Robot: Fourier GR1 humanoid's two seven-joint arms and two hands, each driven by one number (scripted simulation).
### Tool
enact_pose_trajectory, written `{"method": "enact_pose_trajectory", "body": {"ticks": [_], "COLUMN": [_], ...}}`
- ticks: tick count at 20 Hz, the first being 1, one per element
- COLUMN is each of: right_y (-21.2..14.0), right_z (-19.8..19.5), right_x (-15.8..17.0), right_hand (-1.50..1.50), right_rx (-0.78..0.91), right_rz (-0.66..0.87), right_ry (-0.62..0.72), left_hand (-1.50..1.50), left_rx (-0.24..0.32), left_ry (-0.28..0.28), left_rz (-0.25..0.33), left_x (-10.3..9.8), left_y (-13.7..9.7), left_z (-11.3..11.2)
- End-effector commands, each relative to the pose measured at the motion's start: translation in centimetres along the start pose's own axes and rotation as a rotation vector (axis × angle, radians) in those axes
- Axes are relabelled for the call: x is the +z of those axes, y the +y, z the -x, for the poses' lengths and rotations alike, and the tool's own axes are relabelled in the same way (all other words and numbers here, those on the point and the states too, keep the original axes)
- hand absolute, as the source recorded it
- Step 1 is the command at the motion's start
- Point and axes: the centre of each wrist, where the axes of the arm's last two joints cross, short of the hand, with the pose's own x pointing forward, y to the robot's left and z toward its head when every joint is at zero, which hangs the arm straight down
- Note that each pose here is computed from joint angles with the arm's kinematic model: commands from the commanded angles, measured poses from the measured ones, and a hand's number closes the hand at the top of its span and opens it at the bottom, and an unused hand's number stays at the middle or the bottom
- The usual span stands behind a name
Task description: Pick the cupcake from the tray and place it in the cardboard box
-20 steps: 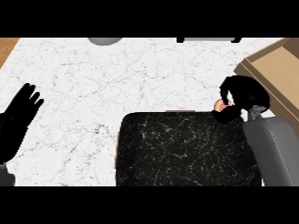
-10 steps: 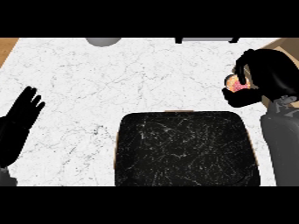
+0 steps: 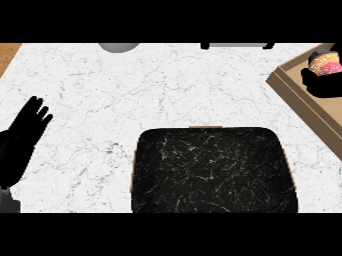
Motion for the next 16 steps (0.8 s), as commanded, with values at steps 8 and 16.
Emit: {"method": "enact_pose_trajectory", "body": {"ticks": [8, 16], "right_y": [-3.2, 0.2], "right_z": [6.4, 11.5], "right_x": [-4.9, -7.7], "right_hand": [1.50, 1.50], "right_rx": [0.083, 0.058], "right_rz": [0.038, 0.053], "right_ry": [0.126, 0.100], "left_hand": [0.00, 0.00], "left_rx": [-0.002, -0.007], "left_ry": [-0.011, -0.012], "left_rz": [0.015, 0.019], "left_x": [-0.4, 1.5], "left_y": [0.1, -0.5], "left_z": [-1.4, -0.3]}}
